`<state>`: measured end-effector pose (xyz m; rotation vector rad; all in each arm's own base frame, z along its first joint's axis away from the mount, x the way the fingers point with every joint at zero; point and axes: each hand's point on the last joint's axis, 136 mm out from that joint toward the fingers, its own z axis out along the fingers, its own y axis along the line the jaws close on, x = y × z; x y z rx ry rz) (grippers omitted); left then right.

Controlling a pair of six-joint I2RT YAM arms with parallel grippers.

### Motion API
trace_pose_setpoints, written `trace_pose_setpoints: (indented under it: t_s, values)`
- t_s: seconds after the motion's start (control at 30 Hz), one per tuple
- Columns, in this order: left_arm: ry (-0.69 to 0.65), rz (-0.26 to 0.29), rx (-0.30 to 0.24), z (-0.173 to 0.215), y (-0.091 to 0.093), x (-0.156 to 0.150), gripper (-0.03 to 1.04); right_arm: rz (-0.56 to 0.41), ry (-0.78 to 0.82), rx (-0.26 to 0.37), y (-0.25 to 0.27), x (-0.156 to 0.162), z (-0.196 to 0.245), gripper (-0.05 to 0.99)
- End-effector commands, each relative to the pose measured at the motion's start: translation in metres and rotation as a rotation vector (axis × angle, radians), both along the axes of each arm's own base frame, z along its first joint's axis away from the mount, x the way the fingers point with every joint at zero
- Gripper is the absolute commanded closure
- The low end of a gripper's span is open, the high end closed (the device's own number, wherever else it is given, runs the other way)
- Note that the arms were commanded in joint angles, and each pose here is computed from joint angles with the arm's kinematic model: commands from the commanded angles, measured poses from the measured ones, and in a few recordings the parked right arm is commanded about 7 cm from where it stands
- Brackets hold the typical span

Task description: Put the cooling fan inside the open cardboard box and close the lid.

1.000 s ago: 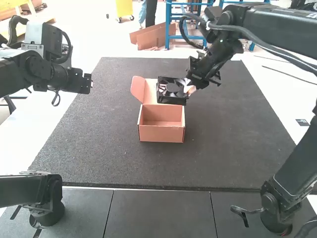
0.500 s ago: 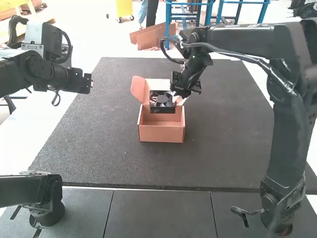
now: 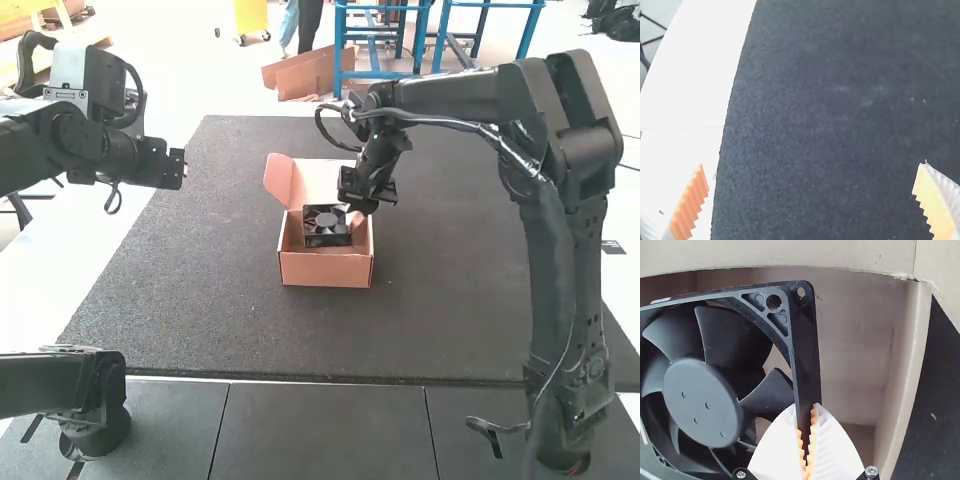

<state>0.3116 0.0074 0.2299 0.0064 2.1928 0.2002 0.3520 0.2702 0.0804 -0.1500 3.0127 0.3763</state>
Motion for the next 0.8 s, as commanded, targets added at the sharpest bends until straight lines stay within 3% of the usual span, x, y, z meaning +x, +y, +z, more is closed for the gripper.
trace_pose_setpoints:
  t_s: [0.0, 0.03, 0.13, 0.23, 0.43, 0.53, 0.57, 0.77]
  values:
    - [-0.081, 0.000, 0.001, 0.033, 0.001, 0.004, 0.04, 0.036, -0.038, -0.010, 0.005, 0.006, 0.004, 0.95]
    - [-0.084, 0.000, 0.002, 0.034, 0.001, 0.004, 0.04, 0.037, -0.031, -0.009, 0.006, 0.006, 0.001, 0.93]
    - [-0.096, 0.000, 0.001, 0.039, 0.001, 0.005, 0.04, 0.040, -0.025, 0.001, 0.010, 0.008, 0.001, 0.61]
    - [-0.104, -0.011, -0.006, 0.040, -0.002, 0.006, 0.04, 0.048, -0.016, 0.048, 0.017, 0.009, 0.011, 0.39]
    - [-0.112, -0.033, -0.021, 0.036, -0.007, 0.012, 0.04, 0.083, -0.049, 0.164, 0.033, 0.018, 0.063, 0.28]
    - [-0.102, -0.047, -0.018, 0.028, -0.010, 0.016, 0.04, 0.086, -0.077, 0.224, 0.037, 0.025, 0.092, 0.08]
    - [-0.093, -0.052, -0.018, 0.024, -0.012, 0.017, 0.04, 0.078, -0.075, 0.231, 0.035, 0.026, 0.093, 0.02]
    - [-0.084, -0.110, -0.019, 0.009, -0.028, 0.028, 0.04, 0.085, -0.205, 0.212, 0.010, 0.027, 0.135, 0.02]
